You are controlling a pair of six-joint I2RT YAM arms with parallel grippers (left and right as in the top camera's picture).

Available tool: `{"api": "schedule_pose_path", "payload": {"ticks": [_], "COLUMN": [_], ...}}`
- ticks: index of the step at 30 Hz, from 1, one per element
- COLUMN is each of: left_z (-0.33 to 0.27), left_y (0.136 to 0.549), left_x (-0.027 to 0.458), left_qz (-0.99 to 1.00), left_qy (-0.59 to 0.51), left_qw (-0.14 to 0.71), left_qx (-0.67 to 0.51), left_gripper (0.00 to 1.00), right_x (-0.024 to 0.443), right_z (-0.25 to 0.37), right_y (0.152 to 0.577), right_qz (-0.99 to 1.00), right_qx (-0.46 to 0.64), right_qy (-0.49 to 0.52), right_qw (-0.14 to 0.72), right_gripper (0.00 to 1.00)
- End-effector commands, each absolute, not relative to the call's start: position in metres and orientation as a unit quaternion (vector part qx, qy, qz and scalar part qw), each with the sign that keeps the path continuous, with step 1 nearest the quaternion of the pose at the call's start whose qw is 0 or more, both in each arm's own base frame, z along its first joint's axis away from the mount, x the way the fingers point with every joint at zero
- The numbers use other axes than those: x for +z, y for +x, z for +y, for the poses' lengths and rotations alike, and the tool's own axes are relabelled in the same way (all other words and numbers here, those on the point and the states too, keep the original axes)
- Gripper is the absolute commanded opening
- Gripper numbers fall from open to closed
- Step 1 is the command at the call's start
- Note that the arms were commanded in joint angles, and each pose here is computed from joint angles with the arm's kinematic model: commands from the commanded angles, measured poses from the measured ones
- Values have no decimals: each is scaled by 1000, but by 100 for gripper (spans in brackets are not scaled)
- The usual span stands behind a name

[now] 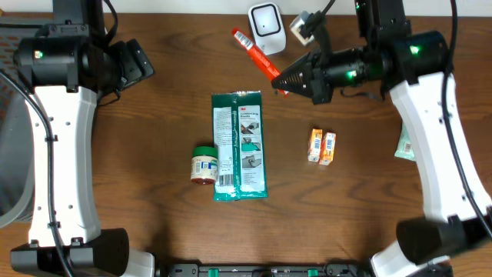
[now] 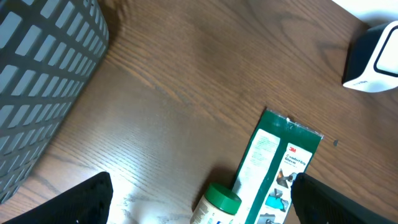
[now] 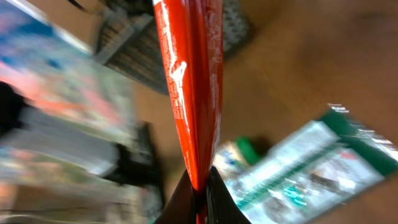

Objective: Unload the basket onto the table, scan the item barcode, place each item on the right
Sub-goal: 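Lift the red tube to the scanner window with the right gripper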

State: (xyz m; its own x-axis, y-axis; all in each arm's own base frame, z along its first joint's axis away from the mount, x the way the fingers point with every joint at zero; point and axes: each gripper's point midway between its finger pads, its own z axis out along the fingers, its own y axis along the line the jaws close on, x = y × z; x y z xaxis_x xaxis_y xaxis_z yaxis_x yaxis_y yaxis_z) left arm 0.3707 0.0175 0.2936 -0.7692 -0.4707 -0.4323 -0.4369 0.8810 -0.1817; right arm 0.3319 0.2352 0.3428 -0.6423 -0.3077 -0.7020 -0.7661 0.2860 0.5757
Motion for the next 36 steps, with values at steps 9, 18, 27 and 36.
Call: {"api": "schedule_pose_path", "payload": {"ticks": [9, 18, 27, 36], "left_z": [20, 20, 20, 20], "left_y": [372, 372, 372, 372], "left_x": [294, 294, 294, 294], "left_qz": [938, 938, 938, 938], "left_qy": [-248, -248, -247, -248], "left_qw": [239, 239, 239, 239], "left_qx": [-33, -33, -33, -33], "left_gripper": [92, 92, 92, 92], "right_x": [329, 323, 291, 270], "right_z": [201, 191, 179, 175], "right_y": [384, 386, 420, 437], "right_qz": [689, 691, 704, 707], "right_qx": [672, 691, 699, 700], "right_qy": [-216, -164, -95, -75], "right_qw": [165, 130, 84, 71], "right_gripper": [1, 1, 1, 1]}}
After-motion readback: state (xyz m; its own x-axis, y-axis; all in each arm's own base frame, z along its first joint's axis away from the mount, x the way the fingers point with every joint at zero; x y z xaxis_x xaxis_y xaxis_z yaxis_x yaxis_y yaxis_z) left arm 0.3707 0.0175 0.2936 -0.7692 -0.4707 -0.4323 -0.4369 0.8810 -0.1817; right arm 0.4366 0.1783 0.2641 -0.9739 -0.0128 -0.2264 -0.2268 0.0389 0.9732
